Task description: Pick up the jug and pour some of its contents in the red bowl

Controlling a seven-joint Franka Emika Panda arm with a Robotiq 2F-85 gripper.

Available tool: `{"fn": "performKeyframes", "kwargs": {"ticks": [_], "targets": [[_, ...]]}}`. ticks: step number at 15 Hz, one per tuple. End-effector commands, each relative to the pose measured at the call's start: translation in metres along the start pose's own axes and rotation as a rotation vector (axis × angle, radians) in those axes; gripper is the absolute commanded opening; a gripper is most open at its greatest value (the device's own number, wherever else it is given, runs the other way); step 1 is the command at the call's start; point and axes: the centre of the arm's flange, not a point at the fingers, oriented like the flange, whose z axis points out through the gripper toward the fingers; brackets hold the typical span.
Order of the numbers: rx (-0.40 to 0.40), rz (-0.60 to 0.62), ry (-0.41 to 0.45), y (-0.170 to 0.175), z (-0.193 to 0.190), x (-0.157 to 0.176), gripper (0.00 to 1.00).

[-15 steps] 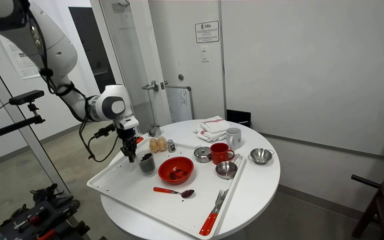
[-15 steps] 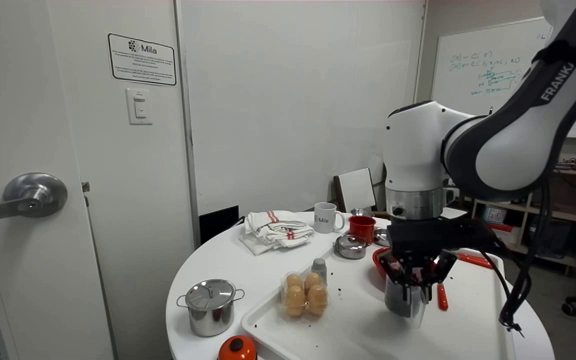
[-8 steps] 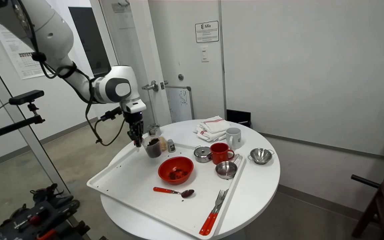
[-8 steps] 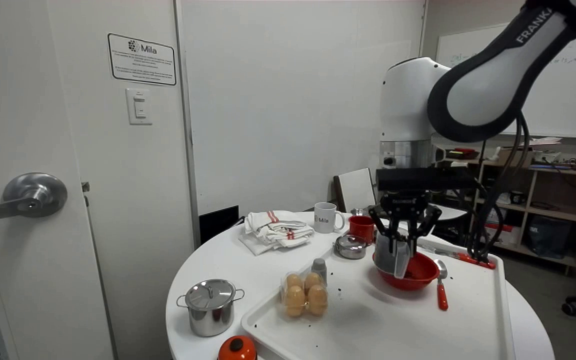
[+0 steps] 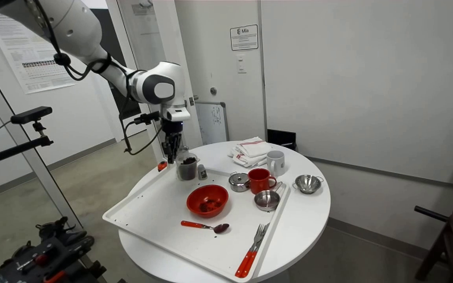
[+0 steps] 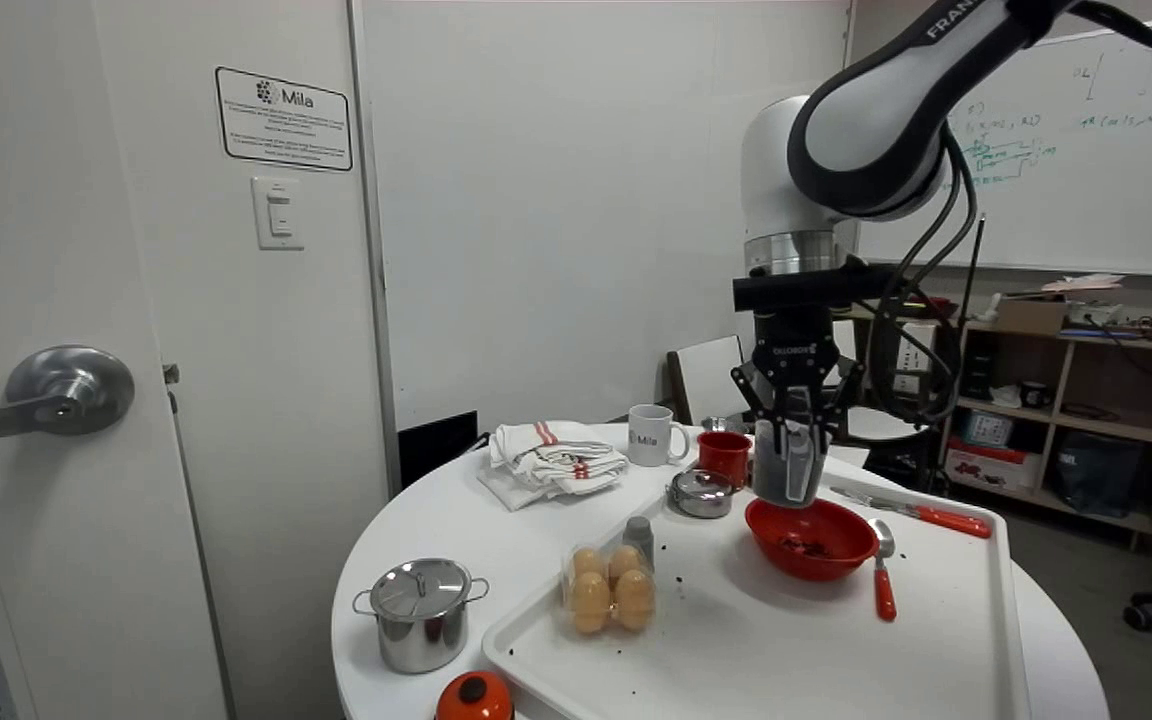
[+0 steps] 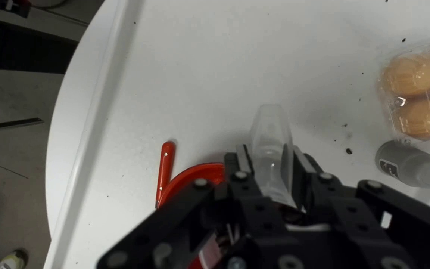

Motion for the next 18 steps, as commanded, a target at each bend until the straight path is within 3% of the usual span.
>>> {"fn": "performKeyframes", "kwargs": {"ticks": [1,6,14,15,18], "targets": [[0.0,-0.058,-0.162,-0.005,-0.005,0.024,0.12],[0.025,-0.168,-0.352,0.012,0.008,0.039,0.12],[-0.009,-0.292,-0.54,0.031,0.033,0.055,0.12],[-0.018,-0.241,-0.473,0.037,0.035,0.05,0.28],[-0.018,-0.274,-0.502,0.037,0.039,0.05,0.28]]}}
